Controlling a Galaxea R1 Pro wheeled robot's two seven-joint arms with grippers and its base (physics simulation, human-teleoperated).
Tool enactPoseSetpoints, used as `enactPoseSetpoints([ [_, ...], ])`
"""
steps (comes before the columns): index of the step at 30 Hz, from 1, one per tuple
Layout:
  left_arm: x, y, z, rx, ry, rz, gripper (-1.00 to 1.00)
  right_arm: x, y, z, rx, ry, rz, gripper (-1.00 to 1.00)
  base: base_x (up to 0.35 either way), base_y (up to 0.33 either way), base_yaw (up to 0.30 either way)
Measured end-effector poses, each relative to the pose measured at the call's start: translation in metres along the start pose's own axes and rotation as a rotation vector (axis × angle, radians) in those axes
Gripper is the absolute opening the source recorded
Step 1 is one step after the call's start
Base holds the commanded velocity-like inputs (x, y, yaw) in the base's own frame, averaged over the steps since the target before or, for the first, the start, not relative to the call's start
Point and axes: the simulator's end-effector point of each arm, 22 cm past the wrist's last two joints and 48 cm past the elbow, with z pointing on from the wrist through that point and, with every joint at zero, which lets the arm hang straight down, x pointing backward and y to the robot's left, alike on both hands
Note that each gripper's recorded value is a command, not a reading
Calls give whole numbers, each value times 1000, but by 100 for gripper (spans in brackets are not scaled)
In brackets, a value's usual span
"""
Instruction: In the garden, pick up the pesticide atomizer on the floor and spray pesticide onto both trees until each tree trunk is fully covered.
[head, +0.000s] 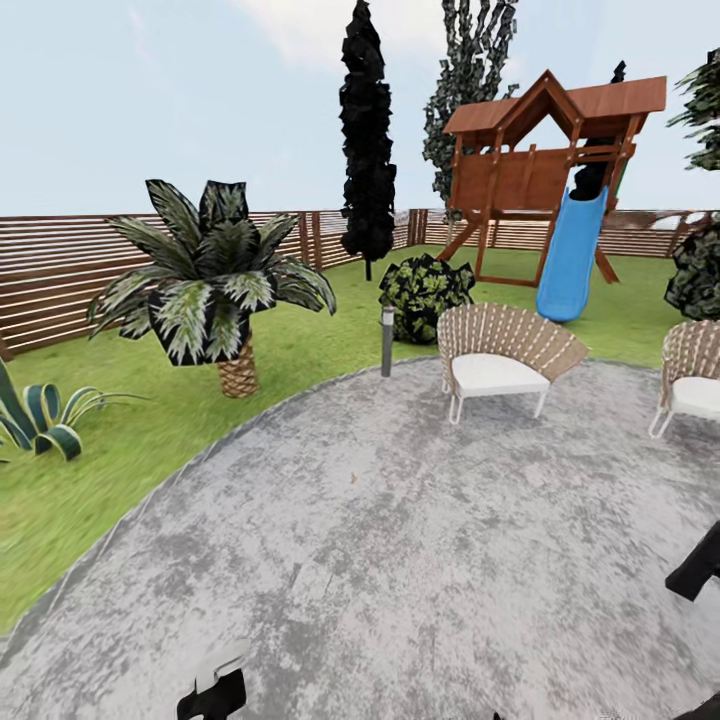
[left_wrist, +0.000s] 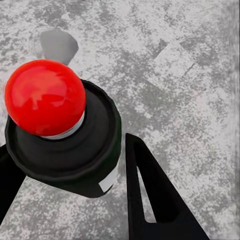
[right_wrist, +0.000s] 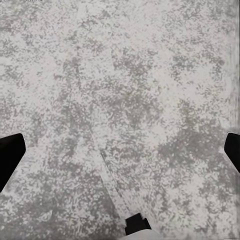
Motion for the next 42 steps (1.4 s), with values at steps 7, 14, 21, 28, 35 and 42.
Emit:
enactPoseSetpoints([
  [7,0,0,0,0,0,0,-100,0,0,0,0,-1,0,100,0,0,-279],
  [14,0,0,0,0,0,0,-100,-1,0,0,-1,-1,0,100,0,0,-279],
  [21,0,0,0,0,-1,0,-100,0,0,0,-1,0,0,100,0,0,-279],
  [28,0,0,0,0,0,0,-100,-1,0,0,-1,-1,0,100,0,0,-279],
  [35,0,0,0,0,0,0,-100,0,0,0,-1,-1,0,100,0,0,-279],
  [42,0,-1,0,1,0,0,-100,0,0,0,-1,0,0,100,0,0,-279],
])
